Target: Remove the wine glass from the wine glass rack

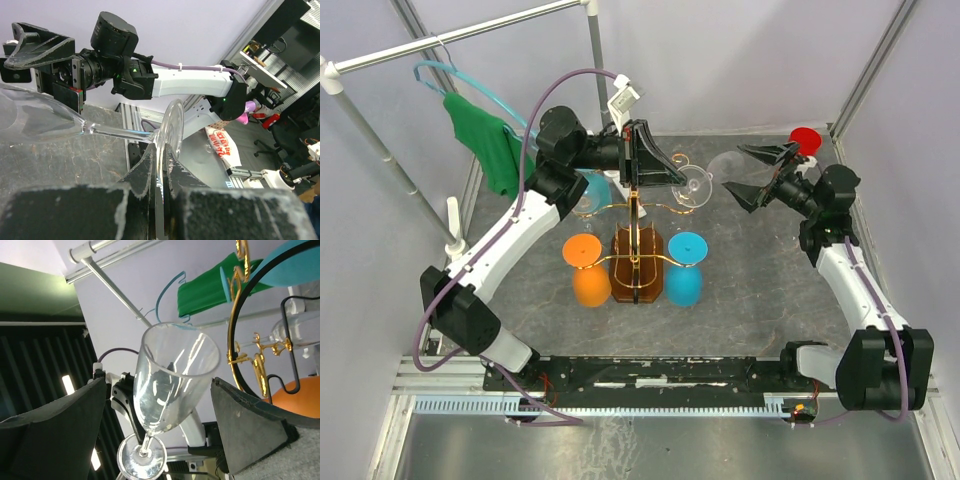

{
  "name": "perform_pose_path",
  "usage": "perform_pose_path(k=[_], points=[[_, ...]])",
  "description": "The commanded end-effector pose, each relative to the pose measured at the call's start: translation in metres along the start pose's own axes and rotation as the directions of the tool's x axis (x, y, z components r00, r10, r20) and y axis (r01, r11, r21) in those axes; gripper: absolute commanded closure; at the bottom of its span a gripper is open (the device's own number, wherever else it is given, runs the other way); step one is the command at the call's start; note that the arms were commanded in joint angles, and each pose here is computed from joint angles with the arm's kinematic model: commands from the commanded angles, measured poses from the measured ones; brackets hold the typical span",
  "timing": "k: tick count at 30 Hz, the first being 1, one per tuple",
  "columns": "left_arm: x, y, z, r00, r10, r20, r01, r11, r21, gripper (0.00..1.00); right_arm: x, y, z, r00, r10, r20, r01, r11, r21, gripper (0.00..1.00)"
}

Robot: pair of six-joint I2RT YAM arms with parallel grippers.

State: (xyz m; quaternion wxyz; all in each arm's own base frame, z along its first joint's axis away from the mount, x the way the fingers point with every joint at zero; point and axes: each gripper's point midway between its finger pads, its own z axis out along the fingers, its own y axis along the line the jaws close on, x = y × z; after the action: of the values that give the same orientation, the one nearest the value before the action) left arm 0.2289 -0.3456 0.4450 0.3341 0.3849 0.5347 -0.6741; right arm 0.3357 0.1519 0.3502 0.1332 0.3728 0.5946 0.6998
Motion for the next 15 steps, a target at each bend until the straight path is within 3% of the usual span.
perform_pose_path(k=[1, 15], points=[[-0.0066, -0.0206, 0.0015, 0.995, 0.099, 0.000, -0.099, 0.993, 0.067, 0.97, 0.0271, 0.0345, 0.0029, 0.996, -0.047, -0.074, 0.040, 0.995, -0.093, 0.09], [-0.0055, -0.0222, 0.0019, 0.994, 0.106, 0.000, -0.106, 0.991, 0.081, 0.97, 0.0257, 0.0331, 0.0096, 0.997, -0.055, -0.055, 0.050, 0.995, -0.086, 0.27]])
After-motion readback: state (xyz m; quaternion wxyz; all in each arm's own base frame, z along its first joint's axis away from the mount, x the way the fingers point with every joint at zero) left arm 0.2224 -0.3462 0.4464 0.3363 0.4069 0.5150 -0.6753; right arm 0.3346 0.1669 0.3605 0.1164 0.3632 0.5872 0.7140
